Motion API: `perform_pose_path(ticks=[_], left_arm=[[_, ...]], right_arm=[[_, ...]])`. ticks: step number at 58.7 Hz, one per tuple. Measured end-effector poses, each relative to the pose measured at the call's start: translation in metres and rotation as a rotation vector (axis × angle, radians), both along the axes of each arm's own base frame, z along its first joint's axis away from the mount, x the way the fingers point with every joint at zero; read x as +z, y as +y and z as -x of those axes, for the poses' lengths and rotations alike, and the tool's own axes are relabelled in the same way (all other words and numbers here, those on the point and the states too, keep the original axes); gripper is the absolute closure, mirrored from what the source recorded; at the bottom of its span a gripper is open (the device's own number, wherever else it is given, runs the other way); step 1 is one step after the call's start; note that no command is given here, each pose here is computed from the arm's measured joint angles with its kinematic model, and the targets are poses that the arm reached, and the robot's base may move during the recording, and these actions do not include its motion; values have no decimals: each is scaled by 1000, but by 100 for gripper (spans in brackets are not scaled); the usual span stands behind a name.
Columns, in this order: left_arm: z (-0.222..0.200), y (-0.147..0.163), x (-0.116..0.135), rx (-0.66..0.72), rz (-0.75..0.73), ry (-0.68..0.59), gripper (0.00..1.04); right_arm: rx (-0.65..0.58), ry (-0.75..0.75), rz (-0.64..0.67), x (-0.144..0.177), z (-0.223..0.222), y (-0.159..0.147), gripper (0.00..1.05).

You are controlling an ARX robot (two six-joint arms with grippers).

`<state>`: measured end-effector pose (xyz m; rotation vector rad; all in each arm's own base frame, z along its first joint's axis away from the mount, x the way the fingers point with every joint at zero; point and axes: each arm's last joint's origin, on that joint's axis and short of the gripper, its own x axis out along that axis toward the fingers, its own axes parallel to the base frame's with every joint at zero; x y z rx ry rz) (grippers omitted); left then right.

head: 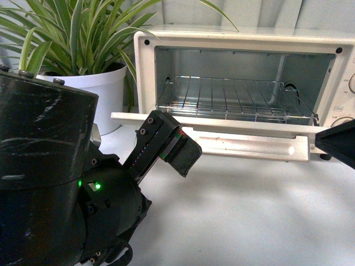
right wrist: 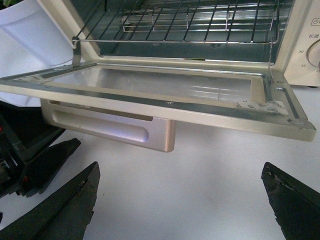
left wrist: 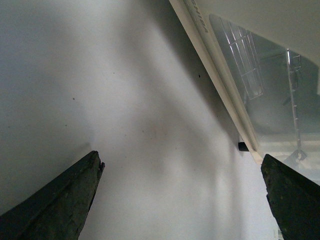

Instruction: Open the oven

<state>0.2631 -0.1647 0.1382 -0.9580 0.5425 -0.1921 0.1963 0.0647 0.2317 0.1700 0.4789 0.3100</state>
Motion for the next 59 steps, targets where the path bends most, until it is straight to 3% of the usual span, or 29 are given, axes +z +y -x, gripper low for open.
perform_pose_path(ticks=[21,59], left_arm=[[5,7,-5,-76,-272,-60,7],[18,3,-21,-210,-815,-181,7]], right_arm=[[-48,21,-26,-26,35,-29,9],[-71,51,-33,-45,46,-38,9]])
